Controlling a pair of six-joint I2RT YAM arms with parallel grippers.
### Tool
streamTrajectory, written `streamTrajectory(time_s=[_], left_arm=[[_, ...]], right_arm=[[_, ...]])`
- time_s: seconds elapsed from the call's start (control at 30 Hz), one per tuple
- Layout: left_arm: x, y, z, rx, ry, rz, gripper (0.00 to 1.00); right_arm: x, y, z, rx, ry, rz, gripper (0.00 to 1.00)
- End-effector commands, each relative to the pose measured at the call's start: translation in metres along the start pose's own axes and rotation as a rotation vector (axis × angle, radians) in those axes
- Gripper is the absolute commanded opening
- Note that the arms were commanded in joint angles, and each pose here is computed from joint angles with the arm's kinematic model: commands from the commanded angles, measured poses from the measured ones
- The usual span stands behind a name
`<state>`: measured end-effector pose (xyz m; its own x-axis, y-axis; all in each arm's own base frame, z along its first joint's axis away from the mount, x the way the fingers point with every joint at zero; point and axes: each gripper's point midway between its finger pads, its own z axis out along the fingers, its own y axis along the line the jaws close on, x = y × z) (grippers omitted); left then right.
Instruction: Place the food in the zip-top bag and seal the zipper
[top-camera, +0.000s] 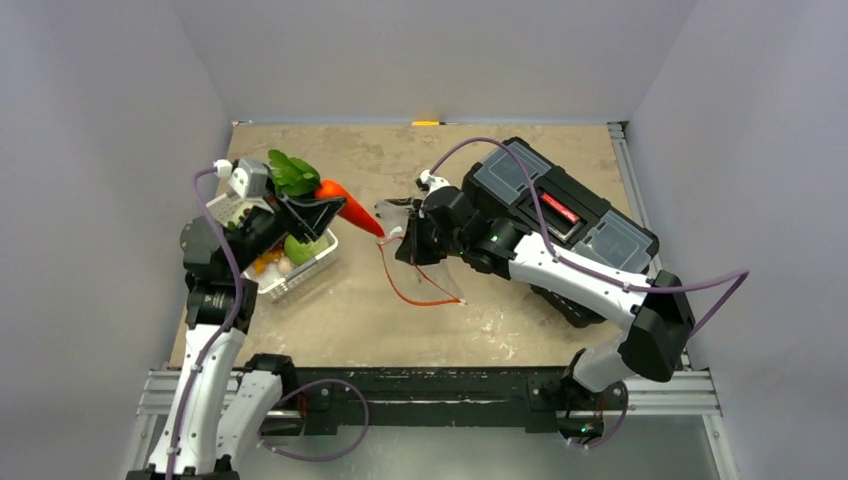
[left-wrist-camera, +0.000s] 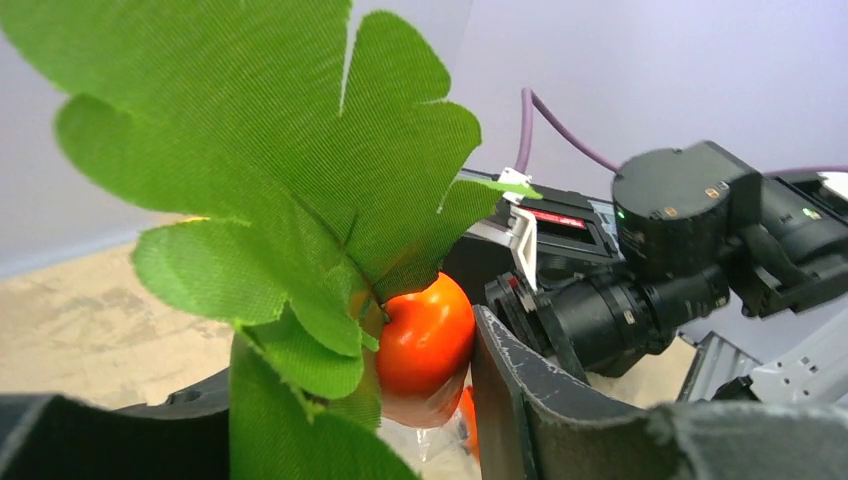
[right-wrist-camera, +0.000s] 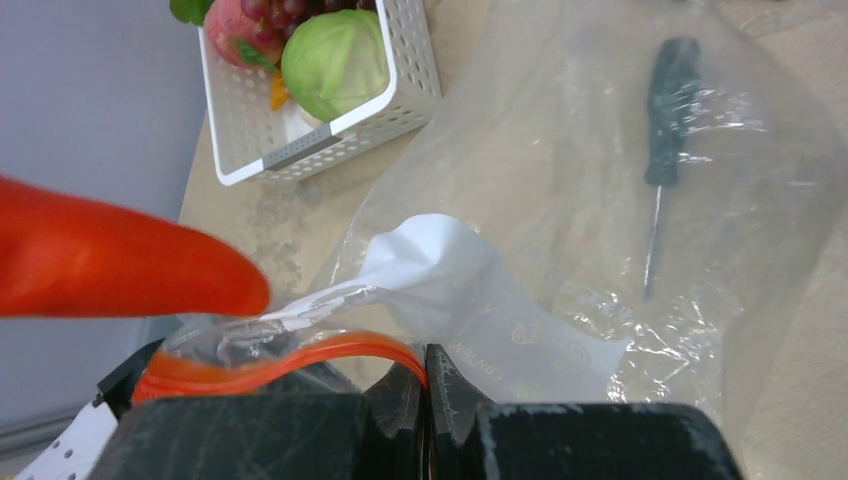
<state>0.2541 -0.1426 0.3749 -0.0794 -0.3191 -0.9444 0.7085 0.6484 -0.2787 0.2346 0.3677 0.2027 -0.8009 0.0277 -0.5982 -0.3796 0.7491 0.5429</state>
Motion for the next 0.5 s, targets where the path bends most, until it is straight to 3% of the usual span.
streamTrajectory(time_s=[0.0, 0.2, 0.23, 0.27, 0.47], left_arm=[[-0.037, -0.029, -0.02, 0.026, -0.117, 0.192, 0.0], [-0.036, -0.073, -0.022, 0.259, -0.112, 0.181, 0.0], [-0.035, -0.078, -0.022, 0.294, -0.105, 0.172, 0.0], [-0.036, -0.083, -0.023, 0.313, -0.108, 0.173, 0.0], [-0.039, -0.087, -0.028, 0.307, -0.147, 0.194, 0.0]], right_arm=[[-0.031, 0.003, -0.024, -0.008, -0.103, 0.03, 0.0], [-0.03, 0.008, -0.016, -0.048, -0.066, 0.065, 0.0], [-0.063, -0.027, -0.018, 0.01, -0.131, 0.128, 0.0], [-0.034, 0.008, -0.015, -0.054, -0.068, 0.076, 0.0], [-0.026, 0.013, -0.012, -0.069, -0.036, 0.073, 0.0]])
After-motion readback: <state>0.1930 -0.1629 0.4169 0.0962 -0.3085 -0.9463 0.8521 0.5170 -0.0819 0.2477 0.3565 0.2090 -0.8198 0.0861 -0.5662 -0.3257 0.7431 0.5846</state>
